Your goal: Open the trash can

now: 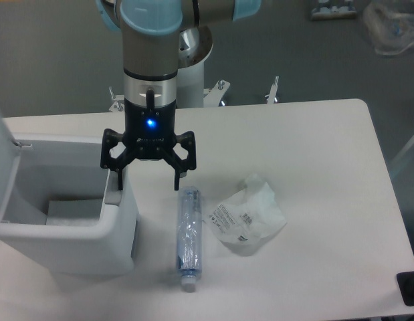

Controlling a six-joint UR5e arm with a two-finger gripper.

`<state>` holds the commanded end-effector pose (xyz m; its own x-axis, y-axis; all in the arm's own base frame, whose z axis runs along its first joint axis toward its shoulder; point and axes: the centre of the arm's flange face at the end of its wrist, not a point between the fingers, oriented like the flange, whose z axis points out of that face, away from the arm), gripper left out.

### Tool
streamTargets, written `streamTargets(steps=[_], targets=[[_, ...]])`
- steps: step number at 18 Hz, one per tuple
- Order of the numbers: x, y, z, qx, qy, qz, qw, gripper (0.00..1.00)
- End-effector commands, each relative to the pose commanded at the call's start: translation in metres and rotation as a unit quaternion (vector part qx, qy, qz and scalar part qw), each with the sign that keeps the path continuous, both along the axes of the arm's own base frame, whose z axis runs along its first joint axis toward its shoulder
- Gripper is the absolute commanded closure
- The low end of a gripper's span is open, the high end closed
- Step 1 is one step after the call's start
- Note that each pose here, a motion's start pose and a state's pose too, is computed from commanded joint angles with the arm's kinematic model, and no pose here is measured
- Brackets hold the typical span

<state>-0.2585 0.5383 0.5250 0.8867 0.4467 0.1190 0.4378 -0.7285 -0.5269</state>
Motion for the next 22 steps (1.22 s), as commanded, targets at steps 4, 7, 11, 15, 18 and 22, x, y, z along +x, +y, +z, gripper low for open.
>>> streamTargets(steps=[4, 7, 11, 15, 18, 22], targets=[[-0.029, -0.014, 0.022, 0.012, 0.019, 0.025, 0.9994, 0.00], [-0.088, -0.045, 0.017, 0.003, 0.031, 0.063, 0.9975, 0.00], [-0.170, -0.090, -0.019, -0.064, 0.063, 0.078, 0.9929, 0.00], [-0.211, -0.124, -0.040, -0.140, 0.109, 0.043, 0.9833, 0.00], [-0.225, -0.143, -0.046, -0.210, 0.148, -0.009, 0.9664, 0.00], [-0.229, -0.149, -0.047, -0.214, 0.149, -0.008, 0.9653, 0.00]])
